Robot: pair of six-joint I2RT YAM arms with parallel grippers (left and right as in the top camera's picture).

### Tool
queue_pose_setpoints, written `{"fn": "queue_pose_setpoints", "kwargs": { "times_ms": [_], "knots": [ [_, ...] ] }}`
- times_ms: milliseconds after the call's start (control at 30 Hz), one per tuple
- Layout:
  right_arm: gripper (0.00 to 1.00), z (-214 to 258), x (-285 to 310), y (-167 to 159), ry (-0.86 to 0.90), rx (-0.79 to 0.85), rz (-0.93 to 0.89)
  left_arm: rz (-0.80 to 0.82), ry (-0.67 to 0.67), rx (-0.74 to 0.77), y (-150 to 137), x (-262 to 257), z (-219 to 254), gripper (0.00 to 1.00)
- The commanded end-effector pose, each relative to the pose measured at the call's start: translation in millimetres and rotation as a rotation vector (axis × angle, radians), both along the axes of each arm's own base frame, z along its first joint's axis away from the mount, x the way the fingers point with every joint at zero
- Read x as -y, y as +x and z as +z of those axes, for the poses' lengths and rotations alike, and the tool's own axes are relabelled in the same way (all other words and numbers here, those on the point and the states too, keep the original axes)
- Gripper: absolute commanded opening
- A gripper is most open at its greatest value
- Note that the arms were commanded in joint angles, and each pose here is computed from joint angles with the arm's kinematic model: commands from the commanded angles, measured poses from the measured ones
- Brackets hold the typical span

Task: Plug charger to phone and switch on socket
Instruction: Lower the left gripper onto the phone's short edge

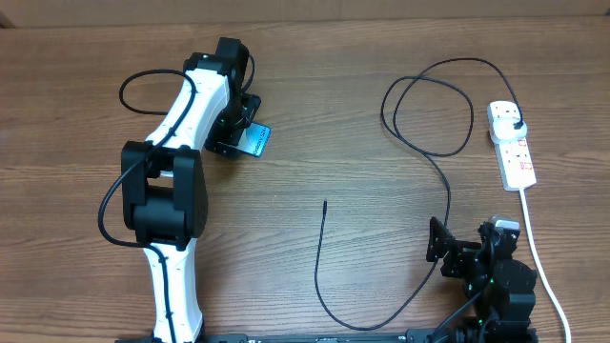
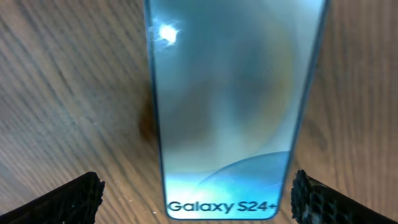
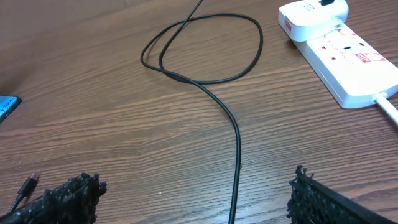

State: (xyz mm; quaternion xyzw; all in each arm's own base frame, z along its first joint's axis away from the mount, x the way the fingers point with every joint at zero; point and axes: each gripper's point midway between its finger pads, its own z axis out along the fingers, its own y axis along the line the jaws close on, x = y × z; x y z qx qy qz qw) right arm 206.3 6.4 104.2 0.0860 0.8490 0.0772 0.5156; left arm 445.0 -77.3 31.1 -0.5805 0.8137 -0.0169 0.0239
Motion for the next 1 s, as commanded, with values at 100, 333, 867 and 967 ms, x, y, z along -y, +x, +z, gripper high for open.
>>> {"fn": "queue_pose_setpoints", "kwargs": {
  "times_ms": [100, 333, 867, 967],
  "knots": [
    [1.00, -7, -2, -1, 0.005, -0.017, 0.009, 0.013, -0.005, 0.023, 7, 1, -4, 1.00],
    [1.00, -7, -2, -1, 0.005, -0.017, 0.009, 0.015, 0.027, 0.044, 12, -4, -4, 1.00],
    [1.00, -7, -2, -1, 0.005, -0.017, 0.009, -0.070, 0.080, 0.047, 19, -11, -22, 1.00],
    [1.00, -7, -2, -1, 0.005, -0.017, 0.009, -0.070, 0.081, 0.039, 18, -11, -27, 1.00]
  ]
}}
